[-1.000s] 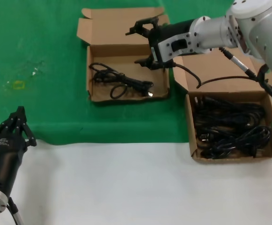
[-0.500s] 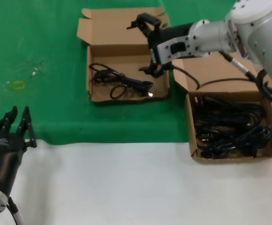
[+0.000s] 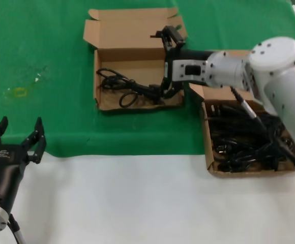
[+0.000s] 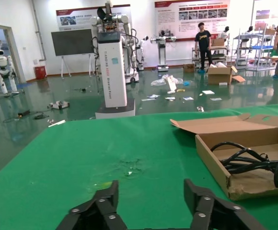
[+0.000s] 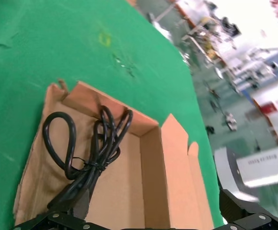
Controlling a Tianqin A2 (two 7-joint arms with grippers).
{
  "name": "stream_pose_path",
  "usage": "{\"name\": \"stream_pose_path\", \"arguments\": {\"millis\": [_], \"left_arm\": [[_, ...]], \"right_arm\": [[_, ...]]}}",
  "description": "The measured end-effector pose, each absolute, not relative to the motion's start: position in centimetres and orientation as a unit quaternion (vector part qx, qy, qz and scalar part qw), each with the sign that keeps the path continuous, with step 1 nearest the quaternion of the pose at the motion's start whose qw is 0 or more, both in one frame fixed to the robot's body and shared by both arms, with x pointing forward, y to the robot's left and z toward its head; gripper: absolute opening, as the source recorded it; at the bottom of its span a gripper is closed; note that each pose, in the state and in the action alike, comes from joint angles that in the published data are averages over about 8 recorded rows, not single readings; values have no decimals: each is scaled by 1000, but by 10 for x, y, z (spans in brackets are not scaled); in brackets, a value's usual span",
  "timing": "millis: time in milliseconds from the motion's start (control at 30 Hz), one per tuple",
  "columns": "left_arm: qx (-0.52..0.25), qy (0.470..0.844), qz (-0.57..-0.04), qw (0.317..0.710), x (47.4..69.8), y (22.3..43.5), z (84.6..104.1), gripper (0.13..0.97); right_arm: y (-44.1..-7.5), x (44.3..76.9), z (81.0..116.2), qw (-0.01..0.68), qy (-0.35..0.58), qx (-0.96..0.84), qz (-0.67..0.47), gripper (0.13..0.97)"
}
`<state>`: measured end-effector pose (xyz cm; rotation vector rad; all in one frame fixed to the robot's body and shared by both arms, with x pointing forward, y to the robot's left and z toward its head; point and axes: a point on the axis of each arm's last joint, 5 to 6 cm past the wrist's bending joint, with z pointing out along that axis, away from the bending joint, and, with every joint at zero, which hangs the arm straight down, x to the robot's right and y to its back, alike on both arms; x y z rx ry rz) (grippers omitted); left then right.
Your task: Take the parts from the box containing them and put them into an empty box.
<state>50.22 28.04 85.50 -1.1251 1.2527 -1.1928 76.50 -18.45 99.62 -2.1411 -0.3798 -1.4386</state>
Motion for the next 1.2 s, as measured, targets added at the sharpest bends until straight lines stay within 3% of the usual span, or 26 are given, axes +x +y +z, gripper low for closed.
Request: {"name": "stream_pose_path", "arguments": {"millis": [100, 267, 667, 800, 1067, 1200], "left_arm": [[-468, 521, -496, 513, 502, 280, 855, 410], [-468, 521, -496, 513, 502, 280, 855, 550], [-468, 521, -496, 513, 502, 280, 855, 817], [-468, 521, -496, 513, 502, 280, 855, 817], [-468, 521, -496, 513, 502, 280, 855, 927], [-468, 521, -496, 513, 502, 280, 855, 942]], "right_arm": [[-187, 759, 982, 280, -107, -789, -536, 931], [-192, 748, 960, 306, -49, -782, -540, 964], [-209, 710, 912, 363, 89, -750, -545, 966], [-216, 695, 899, 379, 135, -736, -545, 966], [-231, 660, 877, 409, 221, -700, -542, 966], [-239, 641, 868, 423, 262, -679, -540, 966]]}}
